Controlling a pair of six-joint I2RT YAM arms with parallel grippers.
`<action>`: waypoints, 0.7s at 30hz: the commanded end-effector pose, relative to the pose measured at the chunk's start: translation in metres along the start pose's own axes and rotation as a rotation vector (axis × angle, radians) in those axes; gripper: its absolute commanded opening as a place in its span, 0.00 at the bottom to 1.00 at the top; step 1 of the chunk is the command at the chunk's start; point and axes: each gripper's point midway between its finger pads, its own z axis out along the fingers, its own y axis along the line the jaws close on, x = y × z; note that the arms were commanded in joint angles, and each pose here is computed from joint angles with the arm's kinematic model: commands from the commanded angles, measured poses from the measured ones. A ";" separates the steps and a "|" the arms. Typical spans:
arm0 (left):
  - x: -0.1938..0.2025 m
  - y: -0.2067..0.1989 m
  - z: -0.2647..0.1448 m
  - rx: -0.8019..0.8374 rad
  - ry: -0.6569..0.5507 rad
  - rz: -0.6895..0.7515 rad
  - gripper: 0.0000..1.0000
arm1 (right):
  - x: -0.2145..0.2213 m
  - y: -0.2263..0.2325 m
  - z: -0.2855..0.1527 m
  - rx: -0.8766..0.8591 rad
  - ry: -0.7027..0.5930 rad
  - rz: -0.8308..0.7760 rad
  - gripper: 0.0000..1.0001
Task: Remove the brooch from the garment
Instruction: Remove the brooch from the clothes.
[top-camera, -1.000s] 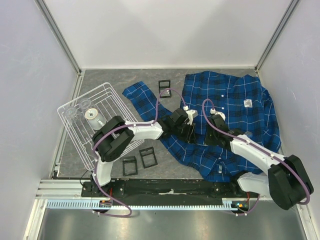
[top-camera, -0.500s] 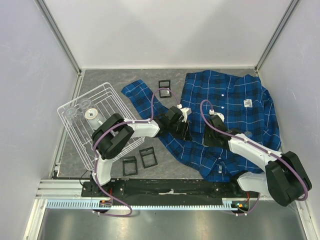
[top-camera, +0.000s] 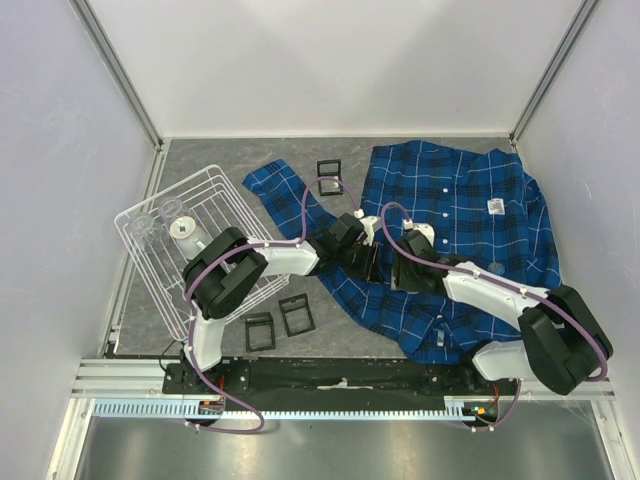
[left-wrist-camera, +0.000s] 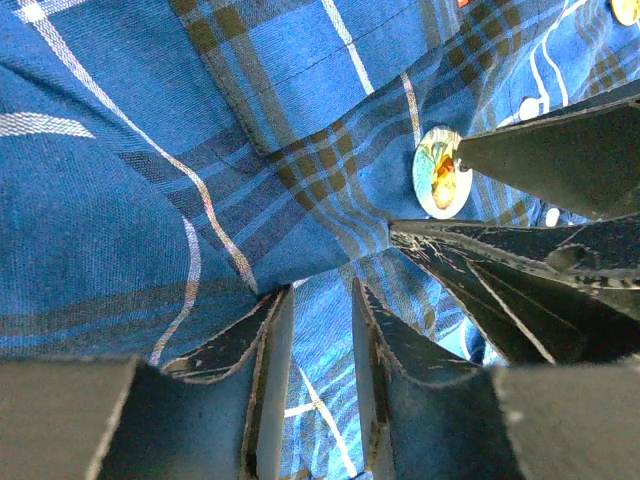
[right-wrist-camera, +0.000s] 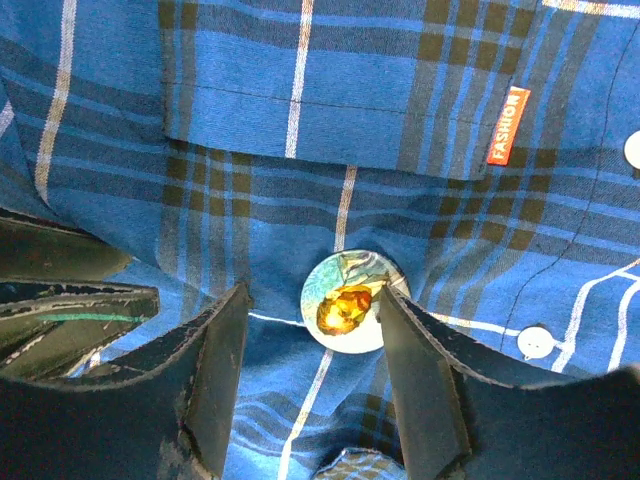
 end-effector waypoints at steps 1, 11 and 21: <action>0.006 0.000 -0.007 -0.009 0.021 -0.004 0.38 | -0.002 -0.007 0.005 0.084 -0.005 -0.018 0.62; 0.017 0.014 -0.007 -0.043 0.037 -0.008 0.38 | -0.005 -0.013 -0.005 0.116 -0.032 -0.006 0.50; 0.015 0.012 -0.012 -0.030 0.034 -0.010 0.38 | 0.013 -0.009 0.008 0.110 0.029 -0.012 0.59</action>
